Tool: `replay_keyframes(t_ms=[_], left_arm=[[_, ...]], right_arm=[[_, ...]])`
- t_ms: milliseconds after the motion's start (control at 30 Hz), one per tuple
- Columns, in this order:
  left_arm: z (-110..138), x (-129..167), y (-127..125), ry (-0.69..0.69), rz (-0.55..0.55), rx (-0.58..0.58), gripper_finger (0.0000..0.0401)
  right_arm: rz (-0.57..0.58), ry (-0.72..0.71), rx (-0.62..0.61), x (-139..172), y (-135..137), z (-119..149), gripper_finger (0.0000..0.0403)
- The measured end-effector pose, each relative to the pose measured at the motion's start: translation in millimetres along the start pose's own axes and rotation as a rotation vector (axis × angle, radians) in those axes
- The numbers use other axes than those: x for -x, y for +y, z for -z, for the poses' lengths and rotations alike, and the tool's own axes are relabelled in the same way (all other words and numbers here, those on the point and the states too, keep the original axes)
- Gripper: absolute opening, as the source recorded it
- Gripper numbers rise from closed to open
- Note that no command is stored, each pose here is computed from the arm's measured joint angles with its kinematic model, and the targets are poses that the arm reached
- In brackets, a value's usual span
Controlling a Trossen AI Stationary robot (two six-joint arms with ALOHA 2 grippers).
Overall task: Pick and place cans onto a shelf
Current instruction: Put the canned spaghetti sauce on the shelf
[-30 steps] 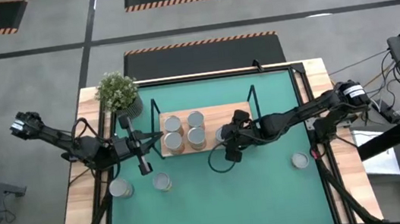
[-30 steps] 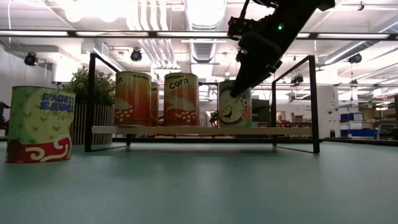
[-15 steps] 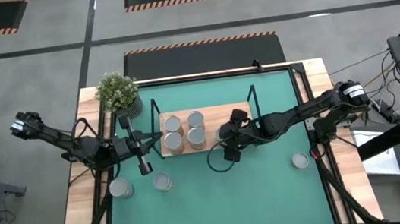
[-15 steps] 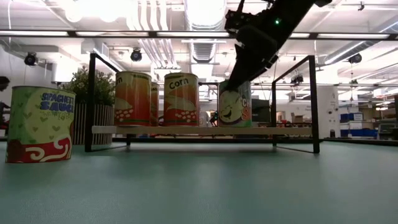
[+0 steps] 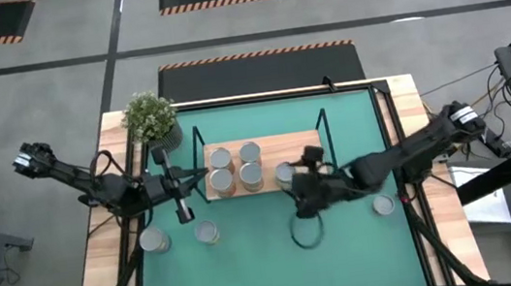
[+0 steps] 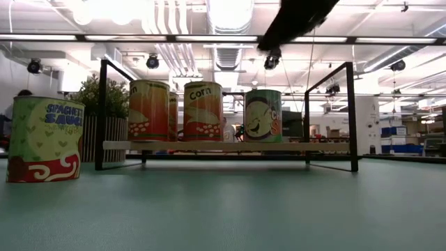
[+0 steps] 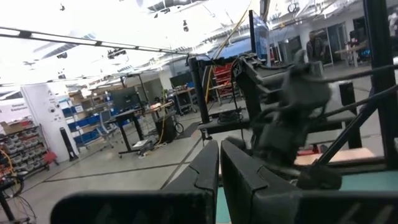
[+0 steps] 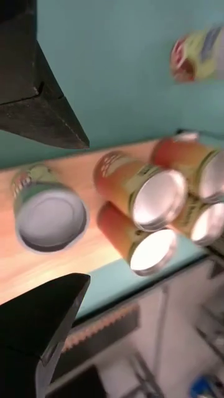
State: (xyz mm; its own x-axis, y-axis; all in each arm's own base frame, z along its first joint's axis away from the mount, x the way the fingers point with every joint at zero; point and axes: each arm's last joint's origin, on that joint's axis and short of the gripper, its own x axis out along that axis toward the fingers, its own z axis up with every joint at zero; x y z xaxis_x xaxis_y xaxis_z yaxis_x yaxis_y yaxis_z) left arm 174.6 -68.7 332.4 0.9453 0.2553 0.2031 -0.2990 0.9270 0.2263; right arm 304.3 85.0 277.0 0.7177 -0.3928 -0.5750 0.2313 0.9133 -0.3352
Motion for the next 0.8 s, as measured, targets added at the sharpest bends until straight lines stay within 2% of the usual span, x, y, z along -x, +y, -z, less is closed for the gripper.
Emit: replay_keyframes(t_ms=[133, 400, 633, 800], left_arm=[[-2, -1, 0, -0.021, 0.009, 0.05, 0.0], [-3, -10, -15, -0.085, 0.148, 0.164, 0.0], [-6, -30, -48, -0.031, 0.21, 0.228, 0.0], [-21, -45, -76, 0.088, 0.161, 0.268, 0.0]], right_arm=[[-0.005, -0.085, 0.031, 33, 18, 5, 0.0328], [-0.017, -0.246, 0.075, 80, 46, 35, 0.0327], [-0.067, -0.373, 0.116, 86, 51, 57, 0.0327], [-0.071, -0.45, 0.138, 87, 43, 69, 0.0327]])
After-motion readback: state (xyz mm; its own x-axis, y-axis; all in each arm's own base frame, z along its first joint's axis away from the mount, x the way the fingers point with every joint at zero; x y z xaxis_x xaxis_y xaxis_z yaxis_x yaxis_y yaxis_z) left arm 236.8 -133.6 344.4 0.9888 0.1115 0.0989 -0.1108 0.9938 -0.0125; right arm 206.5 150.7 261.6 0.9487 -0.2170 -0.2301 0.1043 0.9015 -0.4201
